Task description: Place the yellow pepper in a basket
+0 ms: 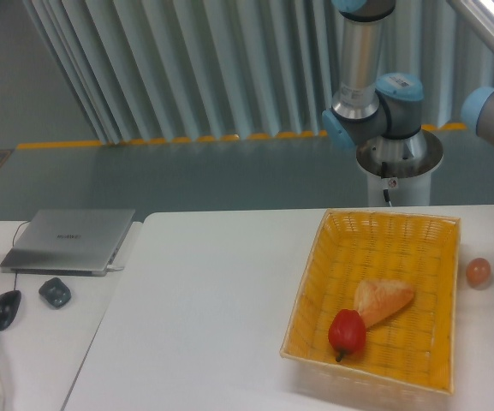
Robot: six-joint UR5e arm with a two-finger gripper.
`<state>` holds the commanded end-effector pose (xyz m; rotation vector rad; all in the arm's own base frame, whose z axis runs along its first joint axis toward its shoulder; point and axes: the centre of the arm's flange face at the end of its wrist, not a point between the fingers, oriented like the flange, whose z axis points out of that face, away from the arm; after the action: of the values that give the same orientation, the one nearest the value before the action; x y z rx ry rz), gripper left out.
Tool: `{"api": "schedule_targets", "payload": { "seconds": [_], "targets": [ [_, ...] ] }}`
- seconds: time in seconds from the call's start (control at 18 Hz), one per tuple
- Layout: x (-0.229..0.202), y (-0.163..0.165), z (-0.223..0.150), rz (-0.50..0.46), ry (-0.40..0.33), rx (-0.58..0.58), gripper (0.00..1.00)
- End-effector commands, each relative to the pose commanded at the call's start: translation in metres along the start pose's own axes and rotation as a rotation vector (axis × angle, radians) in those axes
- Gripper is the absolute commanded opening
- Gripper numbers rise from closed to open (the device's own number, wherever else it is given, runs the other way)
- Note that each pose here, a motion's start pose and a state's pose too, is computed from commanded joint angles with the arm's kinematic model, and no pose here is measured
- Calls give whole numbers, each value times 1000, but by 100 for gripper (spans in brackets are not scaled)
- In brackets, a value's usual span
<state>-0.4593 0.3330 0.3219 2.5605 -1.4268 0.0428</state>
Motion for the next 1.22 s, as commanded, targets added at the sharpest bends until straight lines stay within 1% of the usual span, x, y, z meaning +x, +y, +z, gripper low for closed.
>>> {"api": "schedule_targets", "payload": {
  "seconds": [0.06, 0.22, 0.56, 1.11, 1.22],
  "targets": [
    [2, 0, 3, 12, 7, 5, 100],
    [5, 6, 9, 11, 12, 10, 100],
    [1, 6, 9, 2, -11, -5, 100],
    [-8, 6, 30, -5, -7, -4, 100],
    [-9, 8, 32, -20, -6, -2, 100]
  ]
}}
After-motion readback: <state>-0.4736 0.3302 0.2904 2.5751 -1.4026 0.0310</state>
